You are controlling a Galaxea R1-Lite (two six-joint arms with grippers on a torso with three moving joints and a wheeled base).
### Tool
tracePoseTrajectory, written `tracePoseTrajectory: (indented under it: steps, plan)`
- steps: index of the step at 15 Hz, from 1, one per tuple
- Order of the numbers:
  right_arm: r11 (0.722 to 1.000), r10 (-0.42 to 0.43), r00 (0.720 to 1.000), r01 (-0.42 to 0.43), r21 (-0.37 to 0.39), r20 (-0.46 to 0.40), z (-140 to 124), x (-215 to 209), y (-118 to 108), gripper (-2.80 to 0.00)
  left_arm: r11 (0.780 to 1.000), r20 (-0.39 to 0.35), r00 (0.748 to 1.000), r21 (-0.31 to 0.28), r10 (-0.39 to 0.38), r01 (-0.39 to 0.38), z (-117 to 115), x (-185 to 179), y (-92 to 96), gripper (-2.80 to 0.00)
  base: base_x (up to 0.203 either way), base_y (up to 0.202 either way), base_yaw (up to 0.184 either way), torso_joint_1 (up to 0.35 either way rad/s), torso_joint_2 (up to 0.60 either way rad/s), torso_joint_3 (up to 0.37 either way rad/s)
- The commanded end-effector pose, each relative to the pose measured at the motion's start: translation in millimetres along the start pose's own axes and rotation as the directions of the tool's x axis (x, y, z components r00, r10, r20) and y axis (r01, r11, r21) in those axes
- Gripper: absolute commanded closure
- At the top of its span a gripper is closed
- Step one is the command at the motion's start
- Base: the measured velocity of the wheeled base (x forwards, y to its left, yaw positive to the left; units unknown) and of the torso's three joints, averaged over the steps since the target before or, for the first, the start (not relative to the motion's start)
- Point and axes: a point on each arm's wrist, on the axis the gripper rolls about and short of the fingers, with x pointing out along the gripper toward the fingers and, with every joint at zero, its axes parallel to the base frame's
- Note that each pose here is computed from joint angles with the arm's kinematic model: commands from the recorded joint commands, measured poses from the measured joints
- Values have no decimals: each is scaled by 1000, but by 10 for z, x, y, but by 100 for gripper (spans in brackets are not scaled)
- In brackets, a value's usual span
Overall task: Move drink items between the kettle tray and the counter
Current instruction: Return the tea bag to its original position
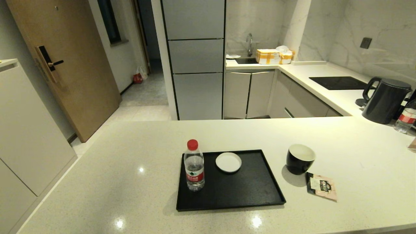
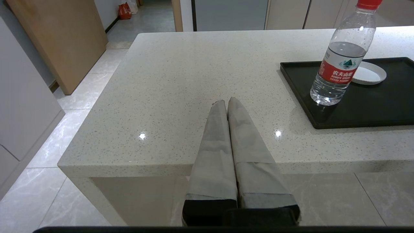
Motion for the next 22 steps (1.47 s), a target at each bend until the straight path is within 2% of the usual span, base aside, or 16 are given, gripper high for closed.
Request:
tracePoseTrajectory:
  steps: [1,22]
  plan:
    - [1000,1,1000,-1,-1,-2,1,1,0,0,1000,1,1000,0,1,-1,-4,0,0,0,0,0,0,0,0,0]
    - [1000,1,1000,-1,0,-2,1,1,0,0,1000,1,1000,0,1,-1,-4,0,0,0,0,0,0,0,0,0]
